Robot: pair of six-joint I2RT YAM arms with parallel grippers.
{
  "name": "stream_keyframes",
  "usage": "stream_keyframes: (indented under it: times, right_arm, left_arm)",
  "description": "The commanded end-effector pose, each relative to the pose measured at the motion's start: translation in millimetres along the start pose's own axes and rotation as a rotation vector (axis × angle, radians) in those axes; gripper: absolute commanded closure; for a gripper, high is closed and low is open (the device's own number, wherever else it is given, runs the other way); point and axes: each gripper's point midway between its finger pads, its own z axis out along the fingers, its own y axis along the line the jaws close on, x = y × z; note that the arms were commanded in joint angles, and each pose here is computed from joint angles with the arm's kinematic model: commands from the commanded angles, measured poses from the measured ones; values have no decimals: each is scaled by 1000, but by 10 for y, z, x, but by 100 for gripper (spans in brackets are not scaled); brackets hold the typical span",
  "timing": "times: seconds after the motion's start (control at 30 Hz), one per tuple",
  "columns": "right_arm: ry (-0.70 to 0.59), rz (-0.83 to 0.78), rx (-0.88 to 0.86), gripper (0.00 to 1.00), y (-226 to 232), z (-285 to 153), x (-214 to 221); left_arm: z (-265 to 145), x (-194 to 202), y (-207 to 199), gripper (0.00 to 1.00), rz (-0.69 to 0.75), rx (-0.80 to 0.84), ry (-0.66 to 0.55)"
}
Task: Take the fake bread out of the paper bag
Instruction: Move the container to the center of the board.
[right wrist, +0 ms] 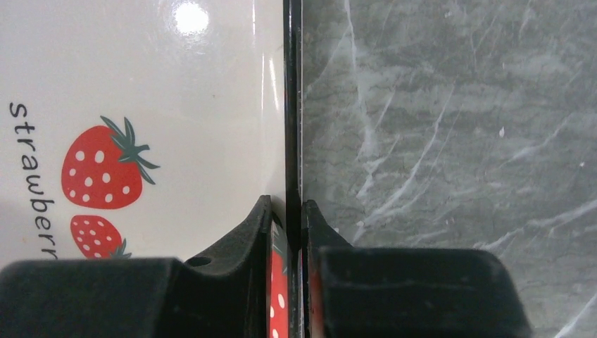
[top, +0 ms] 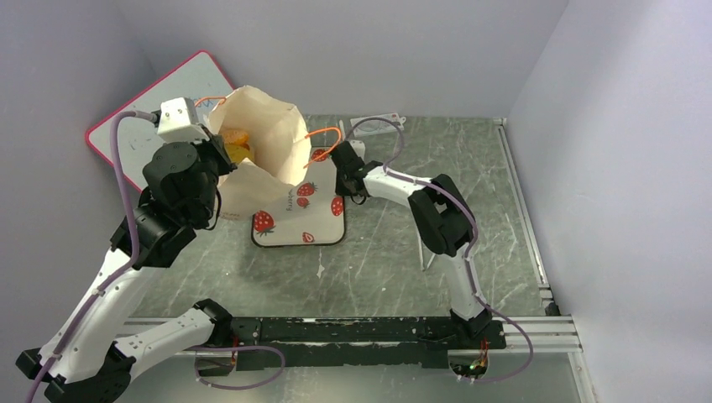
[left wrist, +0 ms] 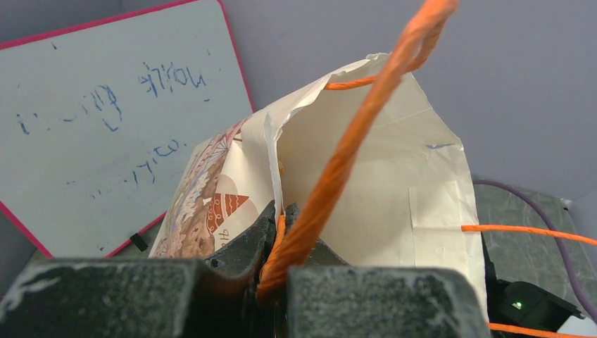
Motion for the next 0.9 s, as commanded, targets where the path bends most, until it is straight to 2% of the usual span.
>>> stream_keyframes:
  times: [0.0, 0.23, 0.53, 0.87]
  right_arm:
    - [304, -68, 181, 100, -609, -33, 1078]
    - [305, 10, 274, 100, -930, -352, 1168]
    - [277, 264, 363, 100, -1328, -702, 1136]
    - [270, 590, 509, 100, -1743, -671, 1028]
  left_arm:
    - [-53, -233, -11, 93, -75, 16, -68]
    - [-49, -154, -67, 93, -89, 47, -49]
    - [-6, -18, -179, 93, -82, 95, -18]
    - [131, 216, -335, 93, -55, 164, 34]
